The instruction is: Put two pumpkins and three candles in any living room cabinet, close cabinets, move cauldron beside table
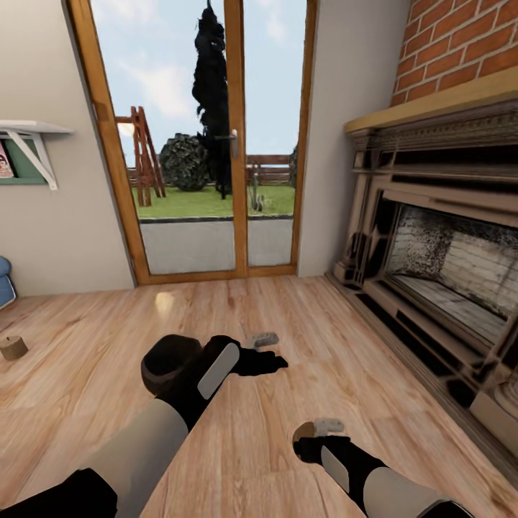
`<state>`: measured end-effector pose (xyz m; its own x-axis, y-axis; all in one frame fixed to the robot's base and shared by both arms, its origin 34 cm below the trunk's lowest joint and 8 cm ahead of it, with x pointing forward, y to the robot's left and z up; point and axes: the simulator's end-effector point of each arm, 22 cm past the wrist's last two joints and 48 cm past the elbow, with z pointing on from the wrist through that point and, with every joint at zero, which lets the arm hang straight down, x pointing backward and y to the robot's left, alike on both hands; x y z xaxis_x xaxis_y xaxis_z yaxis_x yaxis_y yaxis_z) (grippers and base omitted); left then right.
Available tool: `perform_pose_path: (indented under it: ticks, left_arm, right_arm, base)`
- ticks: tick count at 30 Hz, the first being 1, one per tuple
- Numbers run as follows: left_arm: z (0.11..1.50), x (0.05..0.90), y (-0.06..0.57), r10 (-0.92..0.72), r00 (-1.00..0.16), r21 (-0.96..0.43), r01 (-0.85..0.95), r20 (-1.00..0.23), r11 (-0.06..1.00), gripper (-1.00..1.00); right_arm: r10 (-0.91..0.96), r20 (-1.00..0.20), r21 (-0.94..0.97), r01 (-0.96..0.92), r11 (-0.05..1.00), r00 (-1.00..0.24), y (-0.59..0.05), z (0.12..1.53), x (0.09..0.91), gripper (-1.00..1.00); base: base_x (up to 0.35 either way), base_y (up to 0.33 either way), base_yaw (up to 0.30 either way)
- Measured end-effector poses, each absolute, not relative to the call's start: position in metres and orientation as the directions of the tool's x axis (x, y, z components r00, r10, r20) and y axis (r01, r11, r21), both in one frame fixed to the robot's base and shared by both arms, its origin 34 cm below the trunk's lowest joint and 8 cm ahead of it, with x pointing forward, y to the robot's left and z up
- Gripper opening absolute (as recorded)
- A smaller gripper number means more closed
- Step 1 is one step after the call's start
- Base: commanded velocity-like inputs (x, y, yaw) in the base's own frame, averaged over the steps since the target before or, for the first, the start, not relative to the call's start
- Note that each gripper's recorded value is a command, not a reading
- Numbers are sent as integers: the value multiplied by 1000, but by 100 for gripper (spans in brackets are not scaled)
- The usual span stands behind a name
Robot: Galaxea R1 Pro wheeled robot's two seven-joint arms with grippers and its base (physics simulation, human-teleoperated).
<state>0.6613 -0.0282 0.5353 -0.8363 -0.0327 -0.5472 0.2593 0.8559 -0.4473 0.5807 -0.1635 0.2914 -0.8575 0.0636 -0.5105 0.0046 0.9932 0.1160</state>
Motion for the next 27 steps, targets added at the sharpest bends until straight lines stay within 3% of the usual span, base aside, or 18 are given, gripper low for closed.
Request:
perform_pose_path:
  ticks: [20,27]
  left_arm:
    - [522,658,-22,-30,-852,-440,240,-523,865,100]
    - [474,665,19,-76,-860,-377,140,-504,916,100]
  right_arm:
    - [71,-509,120,11,993,-858,-164,291,581,-100]
    - [76,-510,121,16,993,-857,-166,292,581,-100]
  base:
    - [-311,0,-297]
    - [-223,0,-298]
